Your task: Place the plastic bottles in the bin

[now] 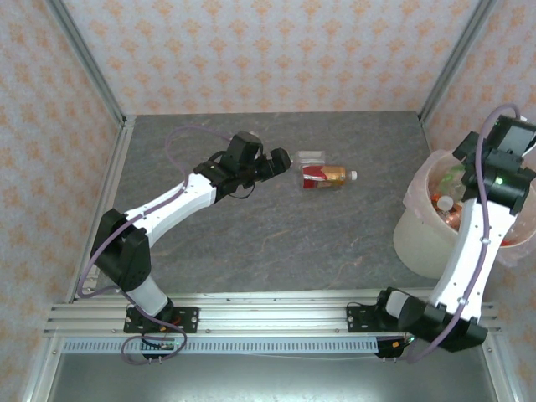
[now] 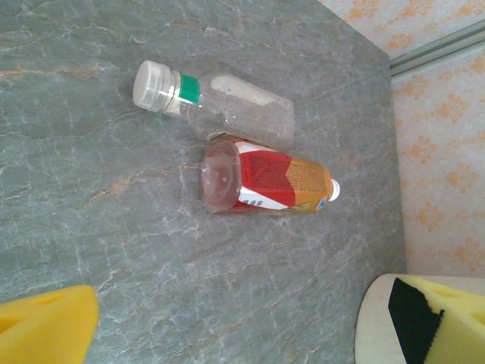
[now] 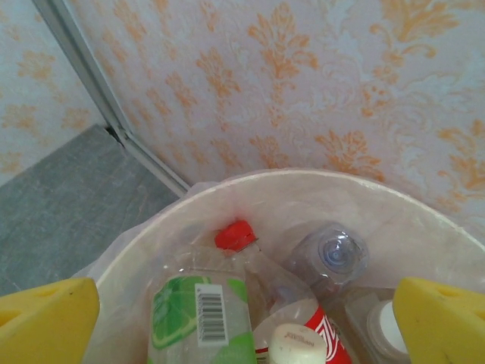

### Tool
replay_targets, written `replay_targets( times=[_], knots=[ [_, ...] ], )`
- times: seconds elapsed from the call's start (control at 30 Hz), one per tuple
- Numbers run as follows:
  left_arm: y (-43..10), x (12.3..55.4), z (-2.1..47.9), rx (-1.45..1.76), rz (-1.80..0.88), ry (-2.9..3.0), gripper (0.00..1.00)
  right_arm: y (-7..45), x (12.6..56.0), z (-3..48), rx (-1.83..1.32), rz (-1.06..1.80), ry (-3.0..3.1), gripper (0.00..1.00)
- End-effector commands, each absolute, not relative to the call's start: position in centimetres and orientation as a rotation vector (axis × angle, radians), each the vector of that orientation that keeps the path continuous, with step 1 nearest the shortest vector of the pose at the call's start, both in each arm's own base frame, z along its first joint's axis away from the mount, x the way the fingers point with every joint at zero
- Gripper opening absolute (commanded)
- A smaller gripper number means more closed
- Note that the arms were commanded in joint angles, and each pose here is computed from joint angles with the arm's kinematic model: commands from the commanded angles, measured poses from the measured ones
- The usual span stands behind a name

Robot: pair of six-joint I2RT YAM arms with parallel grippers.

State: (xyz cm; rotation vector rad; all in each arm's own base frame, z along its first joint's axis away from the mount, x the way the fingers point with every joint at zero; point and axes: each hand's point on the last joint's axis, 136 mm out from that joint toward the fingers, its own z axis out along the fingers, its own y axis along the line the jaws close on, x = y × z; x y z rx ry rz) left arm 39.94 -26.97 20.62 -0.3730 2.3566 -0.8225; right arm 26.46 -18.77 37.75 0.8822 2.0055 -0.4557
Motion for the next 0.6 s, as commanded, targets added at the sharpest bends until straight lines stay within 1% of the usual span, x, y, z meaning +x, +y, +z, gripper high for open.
replay_targets(
  times=[0.0,0.17,0.33,0.57],
  knots=[
    [-26.9,40.0,21.9,-0.322,-0.777,2.344,1.00,-18.9,25.7,34.8,0.964,-0.437,2.150,0.99],
    [-27.0,40.1,21.7,-0.341,-0.793,2.340,1.00,-19.4,23.9,33.8,1.053,-0.458,2.167,0.99],
    [-27.2,40.1,21.2,-0.343,-0.801,2.356,1.00,-19.6,20.8,32.7,1.165,-0.570,2.164,0.99],
    [-27.1,39.6,21.3,-0.326,-0.793,2.378,1.00,-19.7,18.9,32.2,1.278,-0.563,1.896,0.99]
  ],
)
